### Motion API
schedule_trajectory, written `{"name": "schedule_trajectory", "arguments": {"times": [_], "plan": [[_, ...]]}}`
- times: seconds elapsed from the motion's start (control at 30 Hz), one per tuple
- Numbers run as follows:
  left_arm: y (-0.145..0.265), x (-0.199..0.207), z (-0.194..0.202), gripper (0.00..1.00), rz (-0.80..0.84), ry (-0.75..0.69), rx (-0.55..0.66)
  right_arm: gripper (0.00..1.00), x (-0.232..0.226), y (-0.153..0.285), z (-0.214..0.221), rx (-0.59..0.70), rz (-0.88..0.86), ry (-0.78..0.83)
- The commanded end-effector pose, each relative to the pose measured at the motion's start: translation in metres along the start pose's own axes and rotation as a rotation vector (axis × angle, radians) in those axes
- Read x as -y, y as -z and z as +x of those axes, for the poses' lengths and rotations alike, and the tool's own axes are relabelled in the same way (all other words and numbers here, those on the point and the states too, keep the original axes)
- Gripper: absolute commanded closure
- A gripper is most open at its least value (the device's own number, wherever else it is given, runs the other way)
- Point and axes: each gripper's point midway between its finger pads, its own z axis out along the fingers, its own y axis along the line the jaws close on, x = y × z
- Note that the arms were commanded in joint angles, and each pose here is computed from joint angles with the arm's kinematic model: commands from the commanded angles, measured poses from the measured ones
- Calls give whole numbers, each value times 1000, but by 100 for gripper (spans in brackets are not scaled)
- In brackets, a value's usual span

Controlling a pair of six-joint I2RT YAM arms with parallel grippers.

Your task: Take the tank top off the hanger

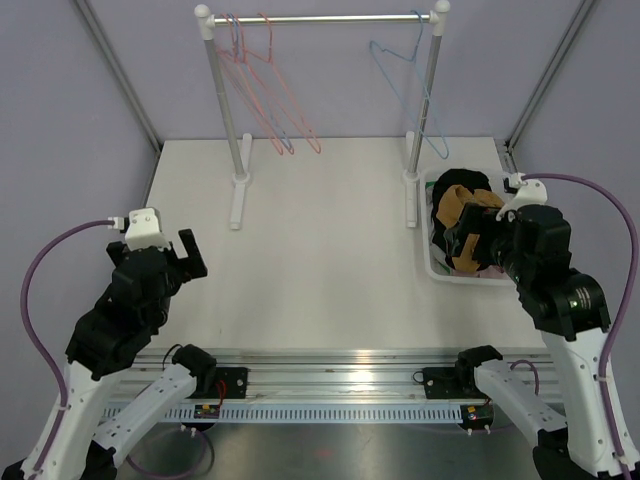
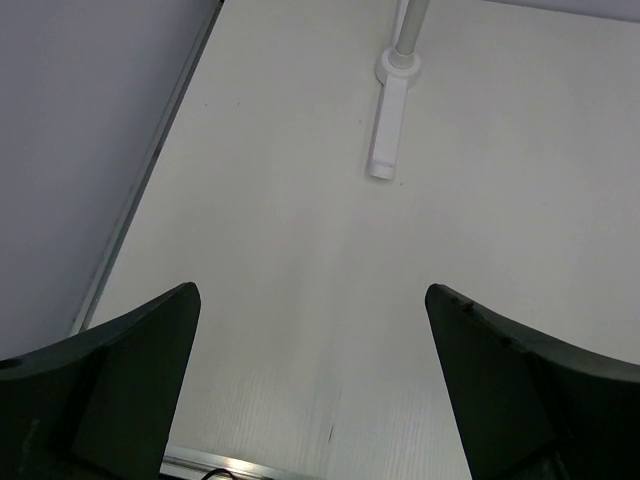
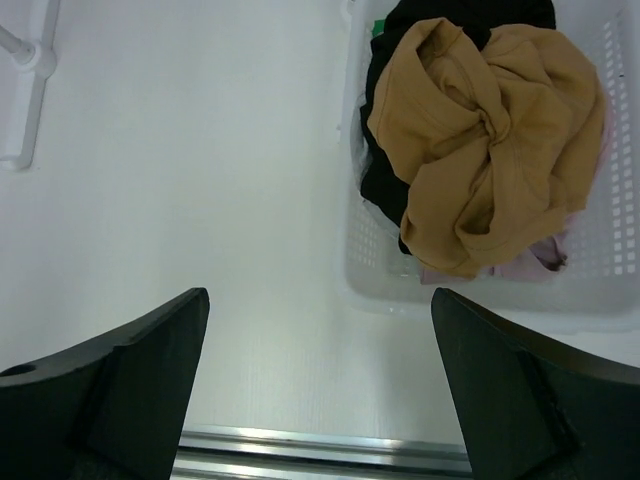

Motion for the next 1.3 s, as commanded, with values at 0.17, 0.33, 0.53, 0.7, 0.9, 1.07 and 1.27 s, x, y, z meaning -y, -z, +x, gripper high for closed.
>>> {"name": "schedule_trajectory", "arguments": {"times": [0.17,0.33,0.53,0.7,0.9,1.07,1.27], "plan": [[17,-12,1,1,-5,-42,-54,1,32,44,33,-33,114,48],[20,-12,7,1,19,-35,-55,0,35,65,26,31,106,55],[27,-12,10,1,53,-11,-37,0,35,70,26,43,97,73],[30,-18,8,1,41,5,-10,0,35,61,27,29,104,77],[34,-20,2,1,52,43,39,1,35,51,28,22,114,73],[36,-21,-1,1,50,54,58,0,35,47,29,12,121,70],[35,-22,-2,1,44,57,63,0,37,43,29,5,131,74]]}}
